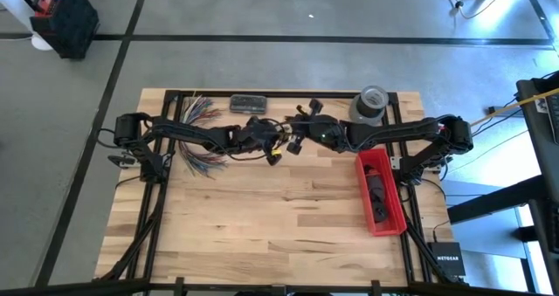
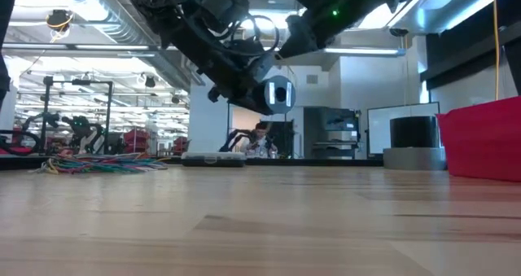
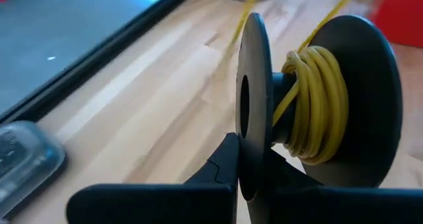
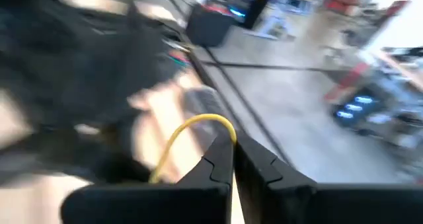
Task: Coil cords
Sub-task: Coil the yellow wire onto the black spool
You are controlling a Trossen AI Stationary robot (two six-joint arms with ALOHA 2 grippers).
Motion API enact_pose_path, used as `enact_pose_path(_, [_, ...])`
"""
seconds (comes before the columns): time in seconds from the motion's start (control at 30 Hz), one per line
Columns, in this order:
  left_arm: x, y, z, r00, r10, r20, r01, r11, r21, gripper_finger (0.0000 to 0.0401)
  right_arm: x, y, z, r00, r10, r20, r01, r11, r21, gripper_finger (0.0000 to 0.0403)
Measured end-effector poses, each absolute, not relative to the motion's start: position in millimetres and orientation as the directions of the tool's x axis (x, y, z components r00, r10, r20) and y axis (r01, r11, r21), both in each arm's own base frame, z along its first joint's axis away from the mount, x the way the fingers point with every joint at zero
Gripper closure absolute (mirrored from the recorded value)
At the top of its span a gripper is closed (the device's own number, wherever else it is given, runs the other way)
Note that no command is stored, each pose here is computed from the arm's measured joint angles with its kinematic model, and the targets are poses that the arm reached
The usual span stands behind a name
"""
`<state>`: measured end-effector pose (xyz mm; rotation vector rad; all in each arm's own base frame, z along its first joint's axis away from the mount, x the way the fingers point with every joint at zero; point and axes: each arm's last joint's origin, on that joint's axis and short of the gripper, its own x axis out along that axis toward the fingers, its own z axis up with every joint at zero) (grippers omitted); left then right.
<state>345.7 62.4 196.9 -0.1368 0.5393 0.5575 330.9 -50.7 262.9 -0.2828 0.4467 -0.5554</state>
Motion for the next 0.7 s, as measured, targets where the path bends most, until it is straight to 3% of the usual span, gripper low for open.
enact_pose_path(0.27, [339.3,58.5,186.5,0.679,0.36,-0.64,-0.413,0.908,0.072,0.0401,320.3,-55.4,256.3,0.572,-0.736,-0.362,0.493,0.661,-0.566,0.0389])
enact_pose_path(0.43, [336.2,57.1,185.3,0.648,0.347,-0.678,-0.402,0.912,0.083,0.0401,302.1,-47.4,251.5,0.485,-0.738,-0.47,0.399,0.664,-0.632,0.0337])
enact_pose_path(0.57, [334.5,52.8,194.2,0.605,0.325,-0.727,-0.382,0.92,0.094,0.0401,278.4,-35.7,253.0,0.447,-0.658,-0.606,0.316,0.75,-0.581,0.0281])
enact_pose_path(0.7, [330.1,43.1,199.9,0.57,0.304,-0.764,-0.363,0.927,0.098,0.0401,265.1,-26.8,240.0,0.465,-0.414,-0.783,0.221,0.91,-0.351,0.0246])
